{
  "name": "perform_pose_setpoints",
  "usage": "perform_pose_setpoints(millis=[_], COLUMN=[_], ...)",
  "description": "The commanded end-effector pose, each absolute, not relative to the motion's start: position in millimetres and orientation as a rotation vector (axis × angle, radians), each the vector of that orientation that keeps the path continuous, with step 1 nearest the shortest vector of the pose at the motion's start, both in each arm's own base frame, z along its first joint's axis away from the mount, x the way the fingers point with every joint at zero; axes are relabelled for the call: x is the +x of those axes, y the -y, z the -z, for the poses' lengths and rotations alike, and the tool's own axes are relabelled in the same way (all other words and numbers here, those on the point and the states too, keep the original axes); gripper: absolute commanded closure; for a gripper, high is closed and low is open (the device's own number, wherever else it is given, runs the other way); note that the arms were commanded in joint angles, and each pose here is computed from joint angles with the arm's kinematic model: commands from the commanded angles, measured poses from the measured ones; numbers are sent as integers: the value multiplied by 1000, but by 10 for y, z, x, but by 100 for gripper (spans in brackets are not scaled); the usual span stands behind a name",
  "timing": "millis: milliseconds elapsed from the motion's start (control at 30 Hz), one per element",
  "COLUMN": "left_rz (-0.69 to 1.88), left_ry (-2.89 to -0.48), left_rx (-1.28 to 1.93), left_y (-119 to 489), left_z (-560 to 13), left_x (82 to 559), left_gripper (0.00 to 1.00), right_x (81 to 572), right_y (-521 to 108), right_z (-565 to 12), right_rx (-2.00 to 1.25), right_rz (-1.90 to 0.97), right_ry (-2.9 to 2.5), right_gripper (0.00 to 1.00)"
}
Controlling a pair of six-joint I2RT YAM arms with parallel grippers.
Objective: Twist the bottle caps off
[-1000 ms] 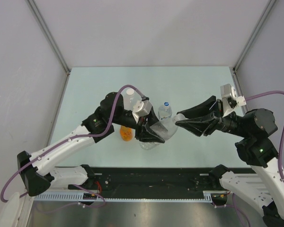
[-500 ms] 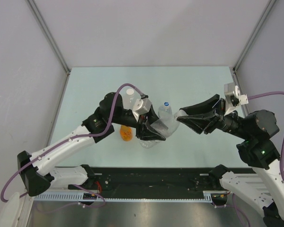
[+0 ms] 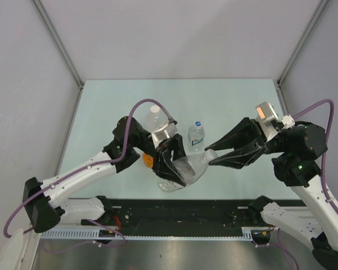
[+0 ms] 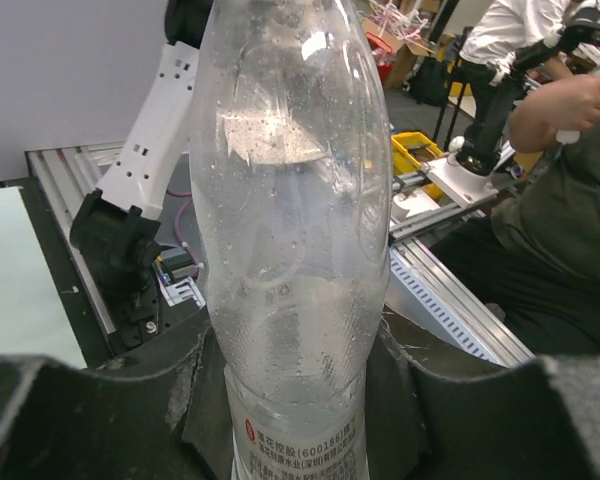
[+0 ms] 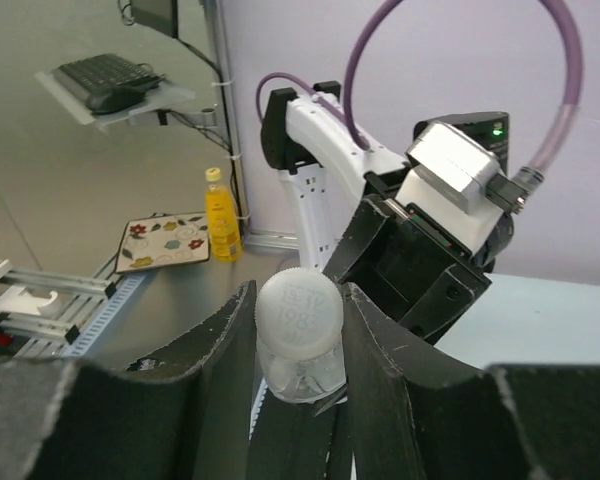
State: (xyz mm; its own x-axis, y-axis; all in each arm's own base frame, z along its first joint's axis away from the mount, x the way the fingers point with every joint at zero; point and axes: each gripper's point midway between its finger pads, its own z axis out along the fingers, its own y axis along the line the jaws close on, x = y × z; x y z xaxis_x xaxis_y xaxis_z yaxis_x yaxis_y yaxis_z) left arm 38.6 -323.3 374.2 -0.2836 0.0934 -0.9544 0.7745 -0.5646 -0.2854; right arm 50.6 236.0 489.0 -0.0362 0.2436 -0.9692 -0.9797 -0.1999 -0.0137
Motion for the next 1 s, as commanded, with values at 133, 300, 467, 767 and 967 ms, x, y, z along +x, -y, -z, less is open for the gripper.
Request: perform_pose_setpoints(millis=[133,300,467,767,967], left_rz=[1870,1870,1835,1621,1117], left_ry=[-918,-945,-994,-1154,-1471], left_rx=[1544,1556,1552,1394,977], left_y=[3165,3186,3189,3208,3195], left_z=[-3957,-3878,-3771,-3660,-3503], left_x=[319,340,383,696,1642], left_gripper=[100,100,100,100,100], right_x=[80,85,220,1575,2734], right_y=[-2223,-2181,-2134,-1875,-1053], right_z=[-4859,-4889,-5005,-5073,-4268], right_rx=[-1373,-1364,-1261,-576,68], right_rz=[-1517,-1485,-1385,-919,-387], right_ry=[-805,-795,-810,-1166,-1551], right_gripper=[100,100,100,100,100])
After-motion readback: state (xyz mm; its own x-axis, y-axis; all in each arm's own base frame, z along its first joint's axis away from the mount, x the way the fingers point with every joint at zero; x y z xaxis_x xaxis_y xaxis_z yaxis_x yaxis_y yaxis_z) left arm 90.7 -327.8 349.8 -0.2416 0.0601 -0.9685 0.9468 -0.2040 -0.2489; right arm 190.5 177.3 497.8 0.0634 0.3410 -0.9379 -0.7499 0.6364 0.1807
